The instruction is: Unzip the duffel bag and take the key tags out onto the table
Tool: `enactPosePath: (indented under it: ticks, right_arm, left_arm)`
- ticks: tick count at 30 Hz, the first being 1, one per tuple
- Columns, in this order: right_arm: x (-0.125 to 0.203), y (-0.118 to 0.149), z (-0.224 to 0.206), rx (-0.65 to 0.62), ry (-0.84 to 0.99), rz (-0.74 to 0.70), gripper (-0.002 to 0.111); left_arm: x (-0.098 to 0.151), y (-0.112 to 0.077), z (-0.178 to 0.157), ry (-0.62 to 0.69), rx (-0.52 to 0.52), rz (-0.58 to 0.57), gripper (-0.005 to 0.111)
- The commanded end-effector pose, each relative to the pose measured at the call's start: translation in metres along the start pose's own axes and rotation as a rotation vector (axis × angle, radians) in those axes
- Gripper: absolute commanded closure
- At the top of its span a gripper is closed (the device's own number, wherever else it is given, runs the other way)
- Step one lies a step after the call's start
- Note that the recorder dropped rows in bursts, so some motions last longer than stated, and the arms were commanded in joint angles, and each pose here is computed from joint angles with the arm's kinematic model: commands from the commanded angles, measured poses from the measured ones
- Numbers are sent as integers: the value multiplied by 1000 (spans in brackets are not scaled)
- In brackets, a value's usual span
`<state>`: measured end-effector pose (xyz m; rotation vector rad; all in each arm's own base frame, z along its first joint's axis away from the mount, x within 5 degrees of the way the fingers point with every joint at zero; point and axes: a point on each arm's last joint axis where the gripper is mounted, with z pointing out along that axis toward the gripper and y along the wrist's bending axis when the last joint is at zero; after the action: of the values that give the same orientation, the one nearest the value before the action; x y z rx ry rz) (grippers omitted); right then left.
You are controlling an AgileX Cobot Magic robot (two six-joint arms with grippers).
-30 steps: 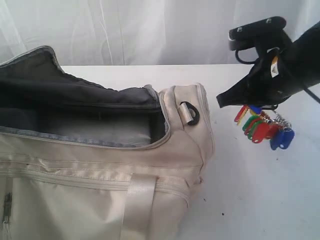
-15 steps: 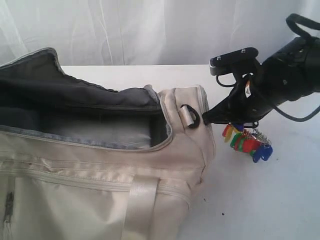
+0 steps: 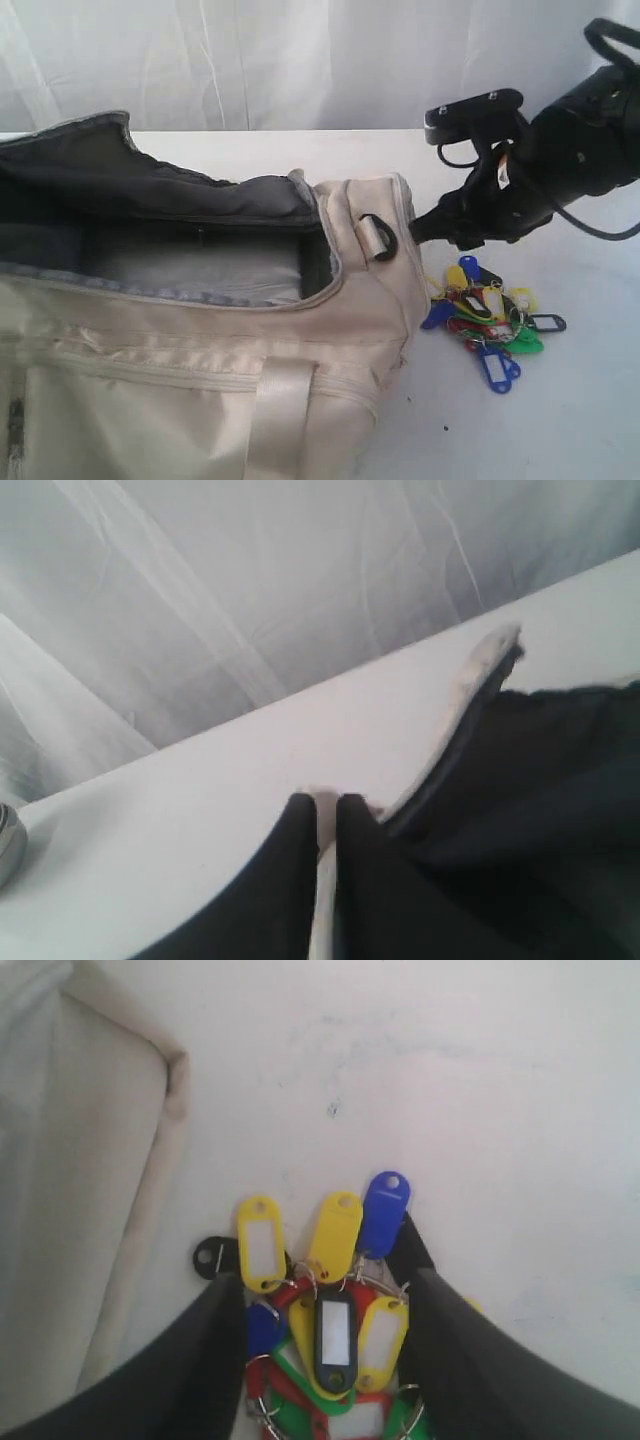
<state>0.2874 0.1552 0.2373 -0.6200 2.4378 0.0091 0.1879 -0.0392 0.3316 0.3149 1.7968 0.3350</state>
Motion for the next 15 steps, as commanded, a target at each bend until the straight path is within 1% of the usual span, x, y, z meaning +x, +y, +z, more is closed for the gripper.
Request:
enactPosePath:
  ticks: [1,5,8,13,15]
  right_arm:
    - [-8,-8,-43,6,-125,3,60]
    - [-11,-15,-83,14,-230,6,60]
    - [-7,-21,-118,25,-309,-22,60]
    - [7,-31,-170,47,-402,0,61]
    - [13,-33,-188,29,-450,31,61]
  left_arm:
    - [-11,6,-16,-96,37,53,74]
    - [-15,13,-28,-143,26,30,53]
    - [-17,19,-38,-174,7,2,44]
    - [-20,32,-62,-257,-11,-104,44]
    - [-21,39,-74,-299,-16,-173,49]
